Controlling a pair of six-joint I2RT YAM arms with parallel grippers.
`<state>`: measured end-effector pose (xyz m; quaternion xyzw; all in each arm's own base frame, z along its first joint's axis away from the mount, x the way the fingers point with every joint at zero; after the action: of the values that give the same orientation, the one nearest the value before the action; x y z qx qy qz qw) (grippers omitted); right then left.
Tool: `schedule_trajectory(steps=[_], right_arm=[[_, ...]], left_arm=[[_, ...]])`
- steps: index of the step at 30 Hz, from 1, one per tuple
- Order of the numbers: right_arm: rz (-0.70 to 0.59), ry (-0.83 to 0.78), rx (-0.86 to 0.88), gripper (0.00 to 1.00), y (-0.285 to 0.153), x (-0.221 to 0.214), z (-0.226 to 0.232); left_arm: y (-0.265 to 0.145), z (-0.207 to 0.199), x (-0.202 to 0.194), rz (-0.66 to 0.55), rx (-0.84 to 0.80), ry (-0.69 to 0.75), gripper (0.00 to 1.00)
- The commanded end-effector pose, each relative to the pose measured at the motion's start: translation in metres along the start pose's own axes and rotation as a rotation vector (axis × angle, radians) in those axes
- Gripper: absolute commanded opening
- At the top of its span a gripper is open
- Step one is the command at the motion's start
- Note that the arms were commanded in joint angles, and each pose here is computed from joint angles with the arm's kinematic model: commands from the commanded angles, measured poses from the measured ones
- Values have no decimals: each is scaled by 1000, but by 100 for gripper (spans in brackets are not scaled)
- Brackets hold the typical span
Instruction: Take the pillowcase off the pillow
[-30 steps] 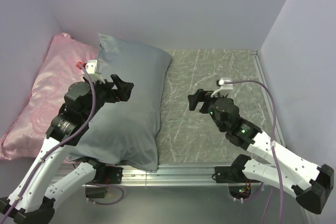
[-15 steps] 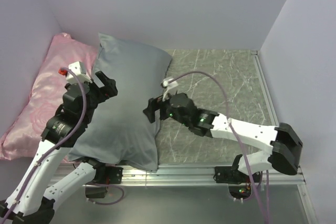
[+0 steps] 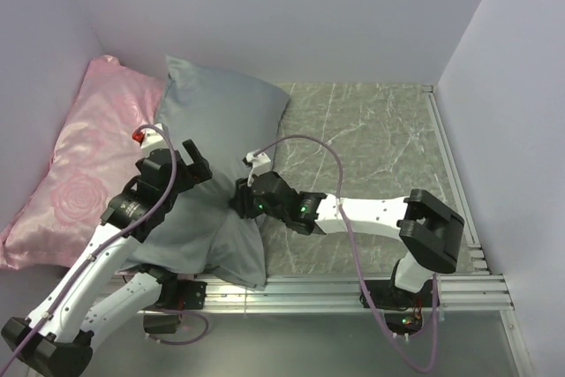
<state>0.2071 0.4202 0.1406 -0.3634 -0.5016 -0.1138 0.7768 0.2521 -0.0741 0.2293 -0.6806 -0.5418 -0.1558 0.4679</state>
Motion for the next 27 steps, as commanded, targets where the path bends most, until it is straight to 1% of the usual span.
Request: schedule_trajectory(steps=[1,2,4,5,7,8,9,10,11,12,15,19,20,21,22,24,25,27], right_arm=[[-99,113,-117,7,-7,34,-23],[-132,136,-150,0,-17,46,-34],[-138,151,-256,0,-31,45,-60],[-152,163,-297,0,-46,53,-73],[-176,179,-381,0,-61,60,-97],[-177,191,-441,0,-74,64,-117],[-181,194,-475,0,-81,66,-128],[-188,196,-509,0,-87,68,-139],[-191,215,-567,0,-97,72,-162],[-192,226,-590,0,-101,75,-173],[-193,235,-624,0,-109,83,-197],[-158,204,-649,0,-104,82,-204],[-155,202,-654,2,-105,84,-205],[-150,193,-657,12,-105,85,-205],[-154,194,-663,18,-106,86,-207],[-158,194,-666,26,-110,88,-209],[-170,198,-661,35,-113,91,-208],[-177,200,-655,42,-117,93,-208]], left_arm=[[0,-20,-1,5,-102,-67,97],[-2,-24,-3,15,-130,-70,96],[-3,-30,-4,21,-173,-73,95],[-5,-36,-7,39,-206,-72,94],[-5,-43,-9,51,-247,-65,94],[-4,-47,-12,66,-267,-61,94],[-6,-53,-20,107,-311,-46,94],[-6,-57,-23,124,-338,-43,95],[-4,-62,-28,139,-369,-38,95],[-7,-70,-34,176,-421,-34,97],[-7,-85,-42,214,-506,-25,98],[-22,-112,-56,298,-678,16,99],[-27,-119,-60,312,-712,40,99],[-31,-124,-61,319,-740,59,99],[-34,-127,-65,332,-744,79,99],[-40,-138,-72,339,-757,143,99],[-39,-136,-78,353,-724,166,99],[-38,-138,-82,314,-660,201,99]])
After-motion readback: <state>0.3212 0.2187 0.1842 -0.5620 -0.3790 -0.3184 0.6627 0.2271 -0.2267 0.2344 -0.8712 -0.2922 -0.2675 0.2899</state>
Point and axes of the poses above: each gripper's point midway between its finger pads, its own y axis out along the fingers, its own z axis along the line the jaws close on, x = y × z, the point moved 1 cm from there along -y, back along the fingers, and after that the axes turned 12 degrees about -y, right-handed, at the moved point
